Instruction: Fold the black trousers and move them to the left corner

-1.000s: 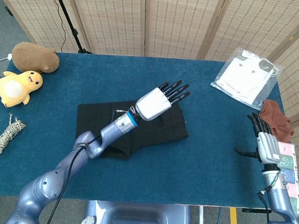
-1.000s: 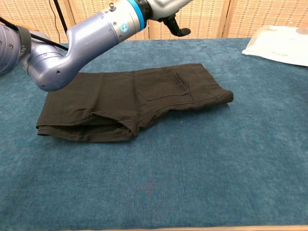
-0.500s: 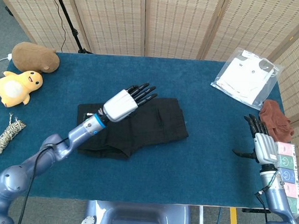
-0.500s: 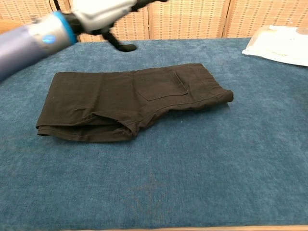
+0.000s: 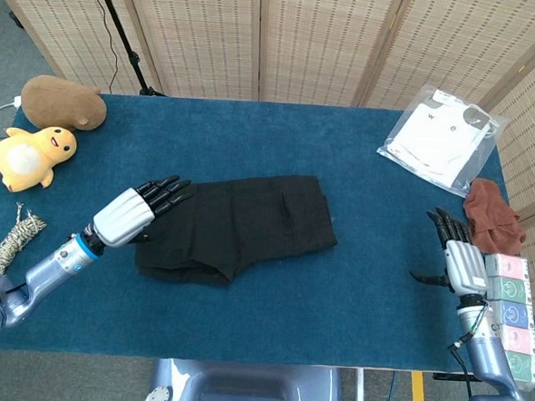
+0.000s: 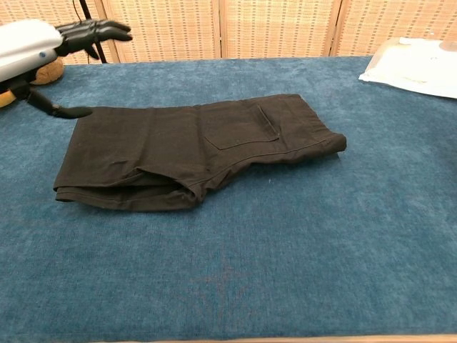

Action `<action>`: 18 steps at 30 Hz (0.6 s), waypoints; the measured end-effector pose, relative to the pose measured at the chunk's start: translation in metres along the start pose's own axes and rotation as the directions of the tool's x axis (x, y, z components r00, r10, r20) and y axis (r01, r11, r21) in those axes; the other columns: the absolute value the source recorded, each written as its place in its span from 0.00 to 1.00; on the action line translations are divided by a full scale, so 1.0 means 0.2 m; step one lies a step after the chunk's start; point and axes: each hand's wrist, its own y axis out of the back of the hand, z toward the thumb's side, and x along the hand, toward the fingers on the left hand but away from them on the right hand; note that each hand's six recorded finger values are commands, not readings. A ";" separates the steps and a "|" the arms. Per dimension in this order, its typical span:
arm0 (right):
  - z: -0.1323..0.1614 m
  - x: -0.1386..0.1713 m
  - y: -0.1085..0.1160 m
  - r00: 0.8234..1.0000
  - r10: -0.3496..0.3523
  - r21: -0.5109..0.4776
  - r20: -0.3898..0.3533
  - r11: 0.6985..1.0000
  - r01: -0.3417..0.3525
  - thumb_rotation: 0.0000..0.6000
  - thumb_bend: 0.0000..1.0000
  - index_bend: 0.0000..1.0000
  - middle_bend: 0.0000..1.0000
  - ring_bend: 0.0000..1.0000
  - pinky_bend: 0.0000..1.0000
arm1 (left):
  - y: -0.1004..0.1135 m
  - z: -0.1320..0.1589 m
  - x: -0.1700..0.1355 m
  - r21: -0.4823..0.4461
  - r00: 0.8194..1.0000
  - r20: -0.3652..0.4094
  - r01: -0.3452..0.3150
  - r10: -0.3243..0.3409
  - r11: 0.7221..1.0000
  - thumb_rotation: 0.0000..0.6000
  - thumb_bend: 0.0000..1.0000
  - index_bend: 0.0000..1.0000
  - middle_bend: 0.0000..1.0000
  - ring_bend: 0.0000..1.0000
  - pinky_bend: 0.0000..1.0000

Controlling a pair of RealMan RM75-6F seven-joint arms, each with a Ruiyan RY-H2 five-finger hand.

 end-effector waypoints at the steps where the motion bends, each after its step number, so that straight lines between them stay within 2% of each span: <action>1: 0.00 0.00 0.00 1.000 0.002 0.003 0.003 1.000 -0.002 1.00 0.00 0.00 0.00 0.00 0.01 | -0.01 -0.01 -0.03 -0.001 1.000 -0.002 0.008 -0.008 1.000 1.00 0.28 0.15 0.09 0.09 0.25; 4: -0.01 0.00 -0.01 1.000 0.004 0.006 0.010 1.000 -0.004 1.00 0.00 0.00 0.00 0.00 0.01 | -0.04 -0.03 -0.11 -0.010 1.000 -0.011 0.027 -0.027 1.000 1.00 0.28 0.26 0.18 0.15 0.25; 6: -0.01 0.00 -0.01 1.000 0.003 0.007 0.014 1.000 -0.003 1.00 0.00 0.00 0.00 0.00 0.01 | -0.07 -0.05 -0.19 -0.014 0.998 -0.024 0.052 -0.053 0.999 1.00 0.28 0.28 0.20 0.16 0.25; 10: -0.01 -0.01 -0.01 1.000 0.002 0.007 0.017 1.000 -0.002 1.00 0.00 0.00 0.00 0.00 0.01 | -0.12 -0.10 -0.32 -0.015 0.992 -0.053 0.112 -0.113 0.994 1.00 0.28 0.29 0.21 0.16 0.25; 14: -0.01 -0.01 -0.01 1.000 0.007 0.003 0.017 1.000 -0.007 1.00 0.00 0.00 0.00 0.00 0.01 | -0.20 -0.15 -0.43 -0.028 0.977 -0.078 0.196 -0.197 0.980 1.00 0.27 0.29 0.21 0.16 0.25; 18: -0.01 -0.01 -0.01 1.000 0.008 0.001 0.018 1.000 -0.008 1.00 0.00 0.00 0.00 0.00 0.01 | -0.25 -0.15 -0.47 -0.032 0.965 -0.075 0.250 -0.252 0.968 1.00 0.21 0.29 0.19 0.15 0.25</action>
